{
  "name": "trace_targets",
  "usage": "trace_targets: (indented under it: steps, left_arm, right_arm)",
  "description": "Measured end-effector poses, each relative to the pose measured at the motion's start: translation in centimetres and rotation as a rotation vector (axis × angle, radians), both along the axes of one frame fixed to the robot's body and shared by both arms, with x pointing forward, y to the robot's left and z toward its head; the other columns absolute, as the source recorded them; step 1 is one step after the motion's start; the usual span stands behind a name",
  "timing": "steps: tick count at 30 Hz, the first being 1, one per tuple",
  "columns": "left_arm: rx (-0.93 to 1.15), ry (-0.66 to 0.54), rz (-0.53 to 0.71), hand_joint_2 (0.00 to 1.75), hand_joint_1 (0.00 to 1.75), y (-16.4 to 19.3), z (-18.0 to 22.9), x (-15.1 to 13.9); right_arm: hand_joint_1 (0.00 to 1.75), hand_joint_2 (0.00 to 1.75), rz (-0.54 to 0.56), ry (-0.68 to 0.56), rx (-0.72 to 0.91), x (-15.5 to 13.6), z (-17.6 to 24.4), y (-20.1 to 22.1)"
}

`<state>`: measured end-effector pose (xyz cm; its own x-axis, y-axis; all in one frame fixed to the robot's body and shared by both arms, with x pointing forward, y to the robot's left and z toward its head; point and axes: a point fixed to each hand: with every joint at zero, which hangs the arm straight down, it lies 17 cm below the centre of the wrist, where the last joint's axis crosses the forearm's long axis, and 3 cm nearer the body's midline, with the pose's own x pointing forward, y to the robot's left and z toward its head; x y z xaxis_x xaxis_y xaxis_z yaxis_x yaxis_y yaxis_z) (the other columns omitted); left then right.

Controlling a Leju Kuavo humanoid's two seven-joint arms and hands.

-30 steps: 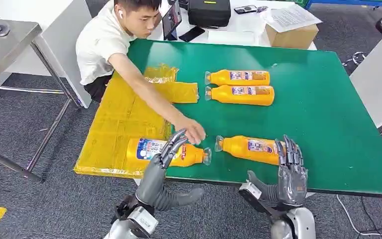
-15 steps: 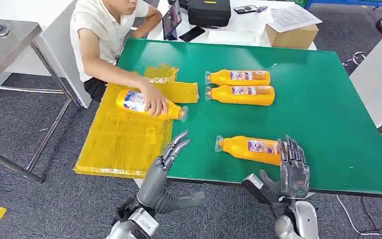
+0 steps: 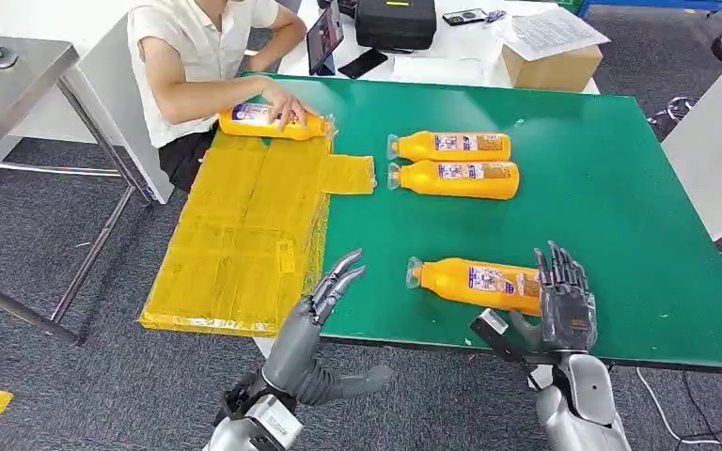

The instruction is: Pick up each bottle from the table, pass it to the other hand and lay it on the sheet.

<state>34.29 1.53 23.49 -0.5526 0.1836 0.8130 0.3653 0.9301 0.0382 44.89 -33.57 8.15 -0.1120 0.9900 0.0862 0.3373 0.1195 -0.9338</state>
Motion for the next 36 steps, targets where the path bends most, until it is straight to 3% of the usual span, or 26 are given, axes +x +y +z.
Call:
trace_targets:
  steps: [11, 26, 27, 28, 36]
  left_arm:
    - [0.057, 0.026, 0.032, 1.75, 0.0, -0.2, -0.7, 0.8]
    - [0.102, 0.176, -0.012, 1.75, 0.0, -1.2, -4.0, 2.0]
    - [0.103, 0.179, -0.012, 1.75, 0.0, -1.2, -4.1, 2.0]
    - [0.105, 0.183, -0.012, 1.75, 0.0, -1.2, -4.2, 2.1]
    - [0.107, 0.199, -0.02, 1.75, 0.0, -1.3, -4.8, 2.2]
  right_arm:
    - [0.0, 1.75, -0.061, 0.103, -0.012, 1.1, -3.1, -1.5]
    - [0.0, 1.75, -0.111, 0.246, -0.008, 3.0, -5.9, -3.4]
    - [0.03, 1.75, -0.112, 0.254, -0.005, 3.1, -6.0, -3.5]
    - [0.66, 1.75, -0.112, 0.262, -0.002, 3.2, -6.1, -3.5]
    - [0.66, 1.75, -0.076, 0.317, 0.026, 3.3, -7.3, -3.4]
